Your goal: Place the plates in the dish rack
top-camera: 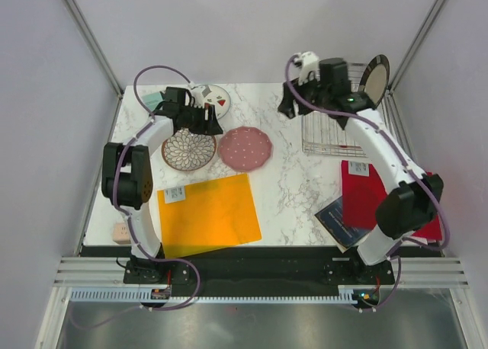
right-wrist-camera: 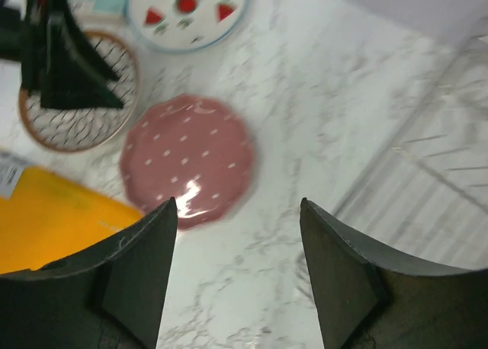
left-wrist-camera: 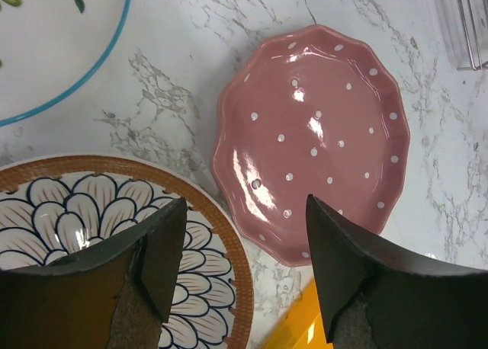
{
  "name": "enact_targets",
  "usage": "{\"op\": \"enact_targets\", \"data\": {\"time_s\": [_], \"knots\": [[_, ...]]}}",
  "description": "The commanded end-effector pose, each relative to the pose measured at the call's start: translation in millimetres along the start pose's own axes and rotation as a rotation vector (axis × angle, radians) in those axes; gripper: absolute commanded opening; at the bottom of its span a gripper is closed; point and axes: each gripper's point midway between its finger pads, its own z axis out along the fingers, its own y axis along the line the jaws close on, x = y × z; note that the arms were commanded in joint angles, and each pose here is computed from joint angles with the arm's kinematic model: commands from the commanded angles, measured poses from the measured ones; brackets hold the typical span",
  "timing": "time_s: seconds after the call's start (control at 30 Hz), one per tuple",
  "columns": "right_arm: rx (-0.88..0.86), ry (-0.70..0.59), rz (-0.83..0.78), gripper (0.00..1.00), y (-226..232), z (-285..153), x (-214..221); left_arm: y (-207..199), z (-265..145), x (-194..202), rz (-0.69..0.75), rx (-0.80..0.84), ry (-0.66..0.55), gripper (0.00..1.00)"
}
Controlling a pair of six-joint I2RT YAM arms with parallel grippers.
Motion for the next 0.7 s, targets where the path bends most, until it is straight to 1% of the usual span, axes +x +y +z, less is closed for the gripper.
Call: {"op": "enact_targets", "data": {"time_s": [0.0, 0.03, 0.1, 0.13, 0.17, 0.23, 0.27, 0.37, 0.43, 0.5, 0.53, 0.57, 0.63, 0.67], "knots": [[-0.182, 0.196, 0.007, 0.72, 57, 42, 67, -13, -33, -40, 0.139, -0.011, -0.112, 0.7], [-0.2, 0.209, -0.002, 0.72, 67, 48, 70, -16, -38, -38, 0.136, 0.001, -0.107, 0.69], [-0.217, 0.271, -0.002, 0.68, 71, 68, 92, -19, -53, -34, 0.107, -0.007, -0.099, 0.69], [-0.238, 0.281, -0.025, 0.66, 79, 74, 94, -17, -59, -35, 0.091, -0.026, -0.108, 0.69], [-0.25, 0.322, -0.032, 0.63, 81, 87, 110, -12, -66, -32, 0.054, -0.041, -0.112, 0.69], [-0.261, 0.35, -0.078, 0.61, 88, 100, 118, -17, -86, -42, 0.031, -0.053, -0.157, 0.69], [-0.261, 0.39, -0.081, 0.59, 88, 112, 135, -14, -94, -44, 0.017, -0.065, -0.172, 0.7], [-0.256, 0.457, -0.107, 0.52, 90, 131, 158, -19, -114, -49, 0.008, -0.073, -0.207, 0.7], [-0.222, 0.514, -0.117, 0.51, 87, 140, 178, -29, -122, -49, 0.009, -0.051, -0.215, 0.71], [-0.195, 0.545, -0.108, 0.49, 82, 142, 189, -36, -120, -37, -0.026, -0.01, -0.191, 0.71], [-0.167, 0.569, -0.111, 0.49, 77, 142, 198, -46, -118, -32, -0.037, 0.049, -0.178, 0.72], [-0.155, 0.579, -0.11, 0.48, 75, 141, 202, -48, -108, -22, -0.068, 0.086, -0.144, 0.72], [-0.138, 0.602, -0.106, 0.48, 71, 136, 211, -59, -98, -13, -0.082, 0.18, -0.104, 0.72], [-0.138, 0.602, -0.105, 0.5, 71, 134, 212, -53, -84, -11, -0.103, 0.195, -0.076, 0.72]]}}
